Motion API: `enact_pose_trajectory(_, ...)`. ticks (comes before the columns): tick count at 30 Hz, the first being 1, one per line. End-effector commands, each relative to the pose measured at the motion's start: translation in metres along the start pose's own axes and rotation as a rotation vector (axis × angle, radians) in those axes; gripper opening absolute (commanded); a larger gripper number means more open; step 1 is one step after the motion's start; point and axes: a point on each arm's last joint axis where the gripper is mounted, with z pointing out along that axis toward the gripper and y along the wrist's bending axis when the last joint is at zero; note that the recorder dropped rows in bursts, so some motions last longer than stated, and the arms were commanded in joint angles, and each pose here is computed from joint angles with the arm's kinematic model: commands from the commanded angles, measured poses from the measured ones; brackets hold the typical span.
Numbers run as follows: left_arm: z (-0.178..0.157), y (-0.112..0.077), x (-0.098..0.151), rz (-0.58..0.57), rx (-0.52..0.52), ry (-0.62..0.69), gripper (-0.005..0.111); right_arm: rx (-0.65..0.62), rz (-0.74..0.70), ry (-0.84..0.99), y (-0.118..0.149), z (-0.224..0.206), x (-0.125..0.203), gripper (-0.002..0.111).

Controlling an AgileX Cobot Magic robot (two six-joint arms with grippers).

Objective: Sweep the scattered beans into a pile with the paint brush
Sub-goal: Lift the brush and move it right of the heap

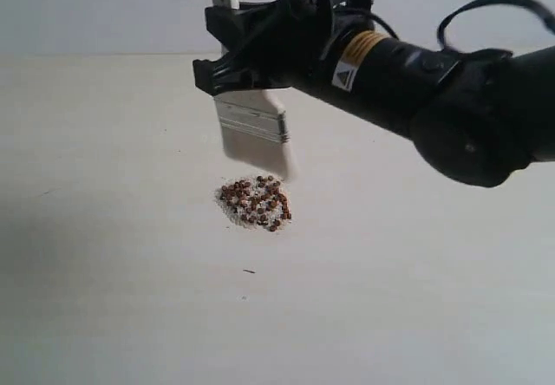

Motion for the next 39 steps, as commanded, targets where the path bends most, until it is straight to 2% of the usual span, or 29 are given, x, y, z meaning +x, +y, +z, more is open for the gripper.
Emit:
enact_pose_trajectory(1, 0.0, 0.0, 0.0, 0.007, 0.001, -0.007, 0.0, 0.102, -0.046, 0.133, -0.003, -0.026, -0.022, 0.0)
enact_pose_trajectory(3, 0.0, 0.0, 0.0, 0.007, 0.001, -0.007, 0.0, 0.138, -0.042, 0.188, -0.005, -0.037, -0.027, 0.0)
enact_pose_trajectory(6, 0.0, 0.0, 0.0, 0.007, 0.001, -0.007, 0.0, 0.189, 0.066, 0.252, -0.016, -0.053, -0.035, 0.0)
enact_pose_trajectory(11, 0.0, 0.0, 0.0, 0.007, 0.001, -0.007, 0.0, 0.312, 0.222, 0.442, -0.064, -0.076, -0.025, 0.0)
enact_pose_trajectory(17, 0.0, 0.0, 0.0, 0.007, 0.001, -0.007, 0.0, 0.432, 0.433, 0.692, -0.116, -0.095, 0.009, 0.0)
enact_pose_trajectory(21, 0.0, 0.0, 0.0, 0.007, 0.001, -0.007, 0.0, 0.39, 0.578, 0.854, -0.13, -0.09, 0.029, 0.0)
enact_pose_trajectory(23, 0.0, 0.0, 0.0, 0.007, 0.001, -0.007, 0.0, 0.27, 0.66, 0.953, -0.13, -0.074, 0.039, 0.0)
enact_pose_trajectory(24, 0.0, 0.0, 0.0, 0.007, 0.001, -0.007, 0.0, 0.194, 0.711, 0.964, -0.13, -0.062, 0.047, 0.0)
enact_pose_trajectory(26, 0.0, 0.0, 0.0, 0.007, 0.001, -0.007, 0.0, 0.17, 0.768, 0.929, -0.135, -0.051, 0.058, 0.0)
enact_pose_trajectory(32, 0.0, 0.0, 0.0, 0.007, 0.001, -0.007, 0.0, 0.271, 0.906, 0.778, -0.149, -0.031, 0.086, 0.0)
enact_pose_trajectory(35, 0.0, 0.0, 0.0, 0.007, 0.001, -0.007, 0.0, 0.292, 0.884, 0.751, -0.15, -0.034, 0.092, 0.0)
enact_pose_trajectory(39, 0.0, 0.0, 0.0, 0.007, 0.001, -0.007, 0.0, 0.229, 0.893, 0.788, -0.144, -0.035, 0.093, 0.0)
